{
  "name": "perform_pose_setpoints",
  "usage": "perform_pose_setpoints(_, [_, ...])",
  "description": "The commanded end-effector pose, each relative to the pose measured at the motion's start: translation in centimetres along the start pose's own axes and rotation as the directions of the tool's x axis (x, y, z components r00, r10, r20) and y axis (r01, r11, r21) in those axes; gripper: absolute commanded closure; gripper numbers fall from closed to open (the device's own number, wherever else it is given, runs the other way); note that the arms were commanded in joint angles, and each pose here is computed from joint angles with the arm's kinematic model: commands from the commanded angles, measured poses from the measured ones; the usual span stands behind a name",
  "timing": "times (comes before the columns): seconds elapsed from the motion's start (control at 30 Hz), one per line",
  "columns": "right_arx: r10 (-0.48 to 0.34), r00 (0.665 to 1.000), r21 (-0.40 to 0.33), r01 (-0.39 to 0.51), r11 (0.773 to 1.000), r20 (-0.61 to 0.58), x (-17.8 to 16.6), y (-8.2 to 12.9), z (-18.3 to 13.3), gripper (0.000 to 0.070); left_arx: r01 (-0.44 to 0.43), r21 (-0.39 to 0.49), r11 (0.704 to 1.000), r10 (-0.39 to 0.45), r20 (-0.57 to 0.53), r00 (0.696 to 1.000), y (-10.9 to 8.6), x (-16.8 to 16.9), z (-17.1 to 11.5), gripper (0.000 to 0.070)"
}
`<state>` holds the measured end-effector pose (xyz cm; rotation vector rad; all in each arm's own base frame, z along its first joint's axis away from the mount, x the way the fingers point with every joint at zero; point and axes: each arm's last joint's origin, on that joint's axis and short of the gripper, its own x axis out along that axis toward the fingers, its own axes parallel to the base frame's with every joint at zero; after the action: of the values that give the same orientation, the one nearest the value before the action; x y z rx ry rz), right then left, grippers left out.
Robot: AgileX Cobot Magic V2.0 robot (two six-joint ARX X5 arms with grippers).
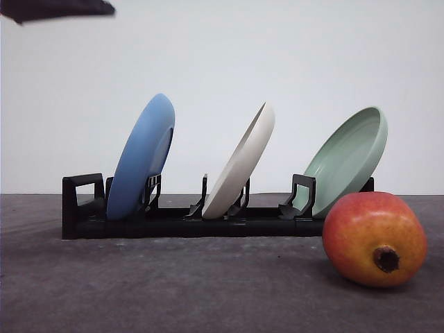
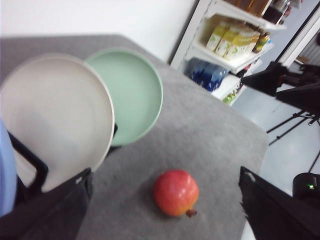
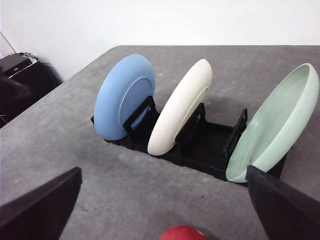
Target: Place pomegranate in white plate
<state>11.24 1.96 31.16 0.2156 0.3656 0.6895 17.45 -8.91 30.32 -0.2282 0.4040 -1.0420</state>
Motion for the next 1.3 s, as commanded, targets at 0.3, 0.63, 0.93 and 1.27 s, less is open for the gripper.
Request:
perform_pose_setpoints(0.3, [0.033, 0.999, -0.029, -0.033, 0.999, 0.010, 0.0, 0.5, 0.5, 0.0027, -0.044, -0.077, 0.996, 0.024, -0.242, 0.970, 0.4, 10.6, 4.0, 0.0101])
perform_pose_setpoints(0.63, [0.052, 0.998, -0.045, -0.051, 0.998, 0.024, 0.1, 0.7, 0.7, 0.0028, -0.250, 0.066, 0.966, 0.254, -0.429, 0.867, 1.5, 21.4, 5.7, 0.0106])
perform_pose_setpoints(0.93, [0.052, 0.998, -0.043, -0.051, 0.998, 0.025, 0.1, 0.7, 0.7, 0.0028, -0.269, 0.074, 0.960, 0.272, -0.451, 0.850, 2.8, 24.0, 4.6, 0.0173])
perform_pose_setpoints(1.27, [0.052, 0.998, -0.044, -0.051, 0.998, 0.026, 0.1, 0.7, 0.7, 0.0028, -0.263, 0.082, 0.961, 0.271, -0.457, 0.847, 2.7, 24.0, 4.6, 0.0678])
